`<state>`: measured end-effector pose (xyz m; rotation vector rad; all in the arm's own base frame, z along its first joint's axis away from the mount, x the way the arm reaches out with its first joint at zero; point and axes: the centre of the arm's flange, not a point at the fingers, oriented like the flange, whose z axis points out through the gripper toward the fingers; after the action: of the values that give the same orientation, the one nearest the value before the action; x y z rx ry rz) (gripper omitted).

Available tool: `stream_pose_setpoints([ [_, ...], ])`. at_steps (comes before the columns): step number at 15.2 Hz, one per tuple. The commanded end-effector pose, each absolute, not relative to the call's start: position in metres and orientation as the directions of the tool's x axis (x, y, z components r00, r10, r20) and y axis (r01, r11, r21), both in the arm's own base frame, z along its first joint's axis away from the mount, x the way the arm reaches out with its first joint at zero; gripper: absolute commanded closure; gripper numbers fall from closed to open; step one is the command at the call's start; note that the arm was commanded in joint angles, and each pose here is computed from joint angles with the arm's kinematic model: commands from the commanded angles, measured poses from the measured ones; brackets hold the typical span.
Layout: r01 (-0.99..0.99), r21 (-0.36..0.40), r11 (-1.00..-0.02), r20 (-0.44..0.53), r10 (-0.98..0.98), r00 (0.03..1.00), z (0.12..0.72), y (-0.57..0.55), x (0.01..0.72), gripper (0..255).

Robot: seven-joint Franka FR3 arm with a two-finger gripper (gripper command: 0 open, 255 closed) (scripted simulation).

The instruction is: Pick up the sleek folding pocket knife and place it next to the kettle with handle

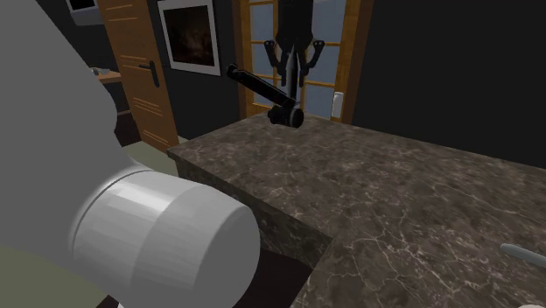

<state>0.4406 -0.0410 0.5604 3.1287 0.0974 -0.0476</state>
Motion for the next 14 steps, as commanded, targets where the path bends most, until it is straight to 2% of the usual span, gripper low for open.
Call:
stream_pose_setpoints([
  [1, 0.062, 0.01, -0.998, -0.031, 0.062, 0.998, 0.571, -0.041, 0.441, 255],
  [3, 0.062, 0.01, -0.998, -0.031, 0.062, 0.998, 0.579, -0.041, 0.441, 255],
  [14, 0.062, 0.01, -0.998, -0.031, 0.062, 0.998, 0.579, -0.141, 0.336, 255],
])
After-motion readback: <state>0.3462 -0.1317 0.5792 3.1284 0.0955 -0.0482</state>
